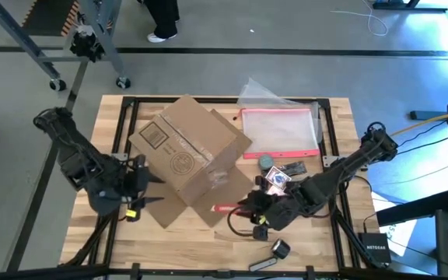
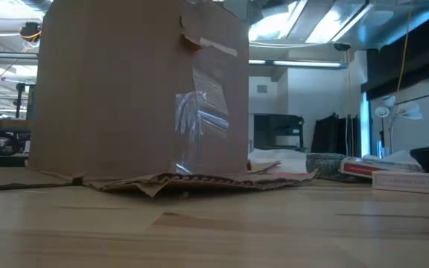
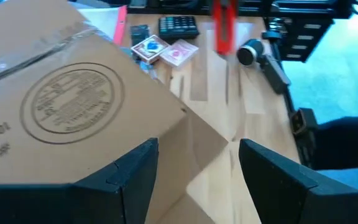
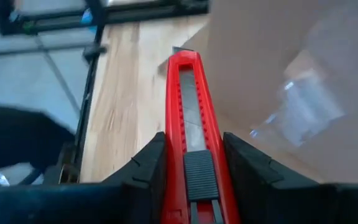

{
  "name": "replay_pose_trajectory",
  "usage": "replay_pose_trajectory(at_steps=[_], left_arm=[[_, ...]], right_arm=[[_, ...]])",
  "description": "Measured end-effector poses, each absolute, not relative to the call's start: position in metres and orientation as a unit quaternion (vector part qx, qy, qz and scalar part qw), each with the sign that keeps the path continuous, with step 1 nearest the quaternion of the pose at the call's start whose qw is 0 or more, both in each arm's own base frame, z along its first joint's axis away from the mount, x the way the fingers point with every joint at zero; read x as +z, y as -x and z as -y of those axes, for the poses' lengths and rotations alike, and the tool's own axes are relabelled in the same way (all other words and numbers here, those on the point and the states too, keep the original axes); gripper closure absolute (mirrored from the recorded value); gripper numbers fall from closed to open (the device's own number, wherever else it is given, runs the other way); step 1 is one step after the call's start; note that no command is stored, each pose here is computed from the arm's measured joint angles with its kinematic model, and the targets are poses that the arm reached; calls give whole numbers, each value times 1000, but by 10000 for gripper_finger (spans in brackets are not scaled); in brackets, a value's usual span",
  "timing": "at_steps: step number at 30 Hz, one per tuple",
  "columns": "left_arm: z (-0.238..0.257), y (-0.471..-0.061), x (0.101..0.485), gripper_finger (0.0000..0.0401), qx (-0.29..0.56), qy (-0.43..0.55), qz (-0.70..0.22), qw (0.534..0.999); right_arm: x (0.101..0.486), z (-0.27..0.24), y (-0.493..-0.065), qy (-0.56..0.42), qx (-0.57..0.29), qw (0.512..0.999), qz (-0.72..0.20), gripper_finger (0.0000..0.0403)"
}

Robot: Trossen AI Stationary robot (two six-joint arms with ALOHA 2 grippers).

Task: Unpack boxes
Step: Break down box until it is fully flat

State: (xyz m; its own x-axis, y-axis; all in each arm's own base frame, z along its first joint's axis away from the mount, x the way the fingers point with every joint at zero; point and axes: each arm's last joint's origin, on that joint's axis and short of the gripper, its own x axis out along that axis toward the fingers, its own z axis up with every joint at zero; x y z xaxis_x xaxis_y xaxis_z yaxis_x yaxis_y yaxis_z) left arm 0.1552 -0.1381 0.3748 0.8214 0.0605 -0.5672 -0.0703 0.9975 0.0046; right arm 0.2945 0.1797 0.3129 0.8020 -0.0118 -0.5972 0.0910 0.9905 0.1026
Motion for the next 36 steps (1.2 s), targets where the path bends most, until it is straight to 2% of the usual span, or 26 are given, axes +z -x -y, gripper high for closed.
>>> replay_pose_trajectory(at_steps=[9, 13, 21, 26, 32, 36], left_arm=[[147, -151, 365, 182, 44, 6, -283, 958], [147, -154, 356, 182, 64, -3, -276, 959], [144, -176, 343, 182, 118, -72, -278, 951], [141, -209, 332, 182, 154, -110, -280, 941], [134, -255, 326, 182, 182, -81, -238, 951], [132, -261, 328, 182, 177, -80, -232, 953]], right_arm=[[345, -160, -284, -50, -200, 933, -295, 276], [355, -151, -282, -52, -235, 927, -287, 276], [351, -133, -287, -40, -249, 912, -323, 275], [356, -128, -278, -7, -240, 909, -341, 275], [360, -119, -264, 18, -254, 897, -361, 275], [362, -115, -255, 21, -264, 889, -373, 275]])
